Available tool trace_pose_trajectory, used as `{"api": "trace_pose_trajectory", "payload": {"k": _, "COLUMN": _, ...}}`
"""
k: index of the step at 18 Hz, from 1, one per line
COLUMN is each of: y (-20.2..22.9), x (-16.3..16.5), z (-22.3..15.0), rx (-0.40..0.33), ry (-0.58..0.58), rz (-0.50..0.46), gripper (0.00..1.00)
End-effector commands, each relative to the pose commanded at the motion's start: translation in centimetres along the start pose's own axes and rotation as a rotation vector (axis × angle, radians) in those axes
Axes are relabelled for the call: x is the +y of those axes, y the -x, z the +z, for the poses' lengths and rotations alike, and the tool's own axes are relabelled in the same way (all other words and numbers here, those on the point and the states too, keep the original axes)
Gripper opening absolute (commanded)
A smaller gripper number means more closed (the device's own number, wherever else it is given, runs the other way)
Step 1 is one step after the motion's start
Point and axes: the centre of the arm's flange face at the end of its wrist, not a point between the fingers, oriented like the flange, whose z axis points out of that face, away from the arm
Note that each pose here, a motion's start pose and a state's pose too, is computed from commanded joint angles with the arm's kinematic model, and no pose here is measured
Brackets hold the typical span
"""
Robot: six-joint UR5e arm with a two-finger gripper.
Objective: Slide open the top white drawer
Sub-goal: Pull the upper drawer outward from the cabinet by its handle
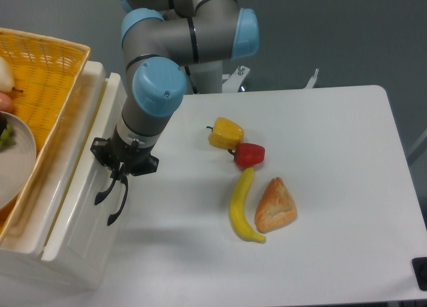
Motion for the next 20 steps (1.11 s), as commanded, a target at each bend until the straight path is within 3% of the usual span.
{"api": "trace_pose_trajectory", "payload": {"k": 20, "y": 6.7, "x": 0.8, "z": -3.1, "rx": -0.017, "ry": -0.045, "rz": -0.035, "gripper": 0.1}}
